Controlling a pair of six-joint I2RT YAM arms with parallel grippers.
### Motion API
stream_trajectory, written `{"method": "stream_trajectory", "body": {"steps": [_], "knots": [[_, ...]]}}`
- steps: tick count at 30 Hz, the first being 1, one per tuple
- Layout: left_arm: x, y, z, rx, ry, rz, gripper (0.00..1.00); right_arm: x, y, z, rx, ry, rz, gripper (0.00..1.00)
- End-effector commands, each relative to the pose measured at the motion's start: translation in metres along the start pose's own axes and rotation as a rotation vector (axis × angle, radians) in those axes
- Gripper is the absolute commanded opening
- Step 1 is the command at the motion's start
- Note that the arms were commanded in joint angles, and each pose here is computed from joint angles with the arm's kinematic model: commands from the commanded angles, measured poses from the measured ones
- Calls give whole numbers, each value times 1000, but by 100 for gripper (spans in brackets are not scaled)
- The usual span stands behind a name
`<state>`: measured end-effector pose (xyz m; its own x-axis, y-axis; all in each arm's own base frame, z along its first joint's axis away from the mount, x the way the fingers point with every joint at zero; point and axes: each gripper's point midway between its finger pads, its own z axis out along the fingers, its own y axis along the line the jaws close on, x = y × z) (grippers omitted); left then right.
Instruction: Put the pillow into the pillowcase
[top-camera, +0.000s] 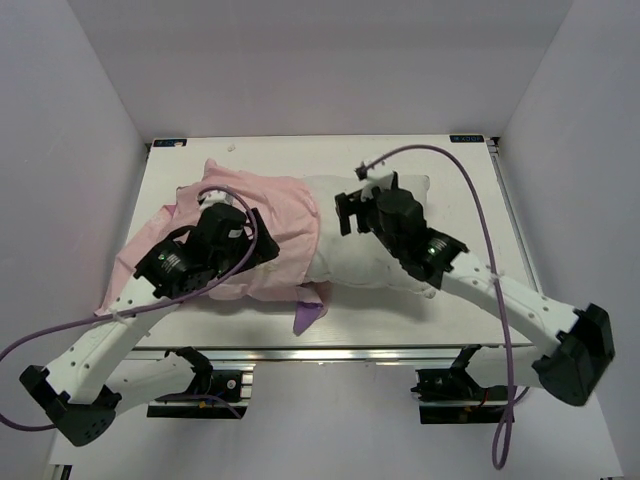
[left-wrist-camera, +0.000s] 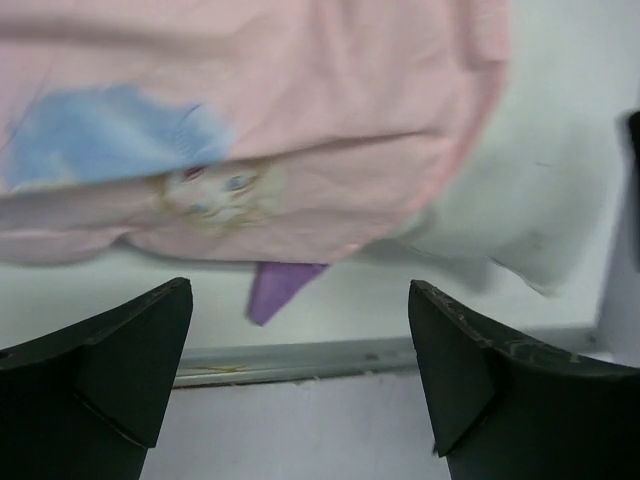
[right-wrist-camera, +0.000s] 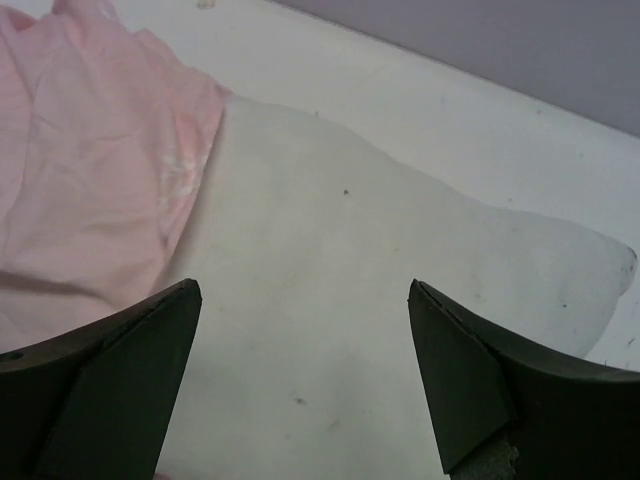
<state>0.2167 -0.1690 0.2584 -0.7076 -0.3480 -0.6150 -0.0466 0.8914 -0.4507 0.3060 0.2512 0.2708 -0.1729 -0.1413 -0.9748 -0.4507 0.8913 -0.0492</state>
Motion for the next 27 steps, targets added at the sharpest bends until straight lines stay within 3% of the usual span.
{"method": "stream_trajectory", "body": {"steps": [1,8,14,18,23,27], "knots": [[13,61,25,-296,-25,-109,98,-1,15,30,-64,106,-25,89],[-14,93,94,-232,-32,-189,98,25,-1,85,-94,269,78,89],[-39,78,143,-132,-35,-54,98,73,-4,97,-162,382,166,89],[-66,62,167,-64,-59,96,98,98,19,88,-272,444,227,89],[-95,31,184,38,-66,184,96,96,26,86,-312,447,232,89],[-118,28,175,7,-113,248,98,70,24,87,-271,372,90,89]]}}
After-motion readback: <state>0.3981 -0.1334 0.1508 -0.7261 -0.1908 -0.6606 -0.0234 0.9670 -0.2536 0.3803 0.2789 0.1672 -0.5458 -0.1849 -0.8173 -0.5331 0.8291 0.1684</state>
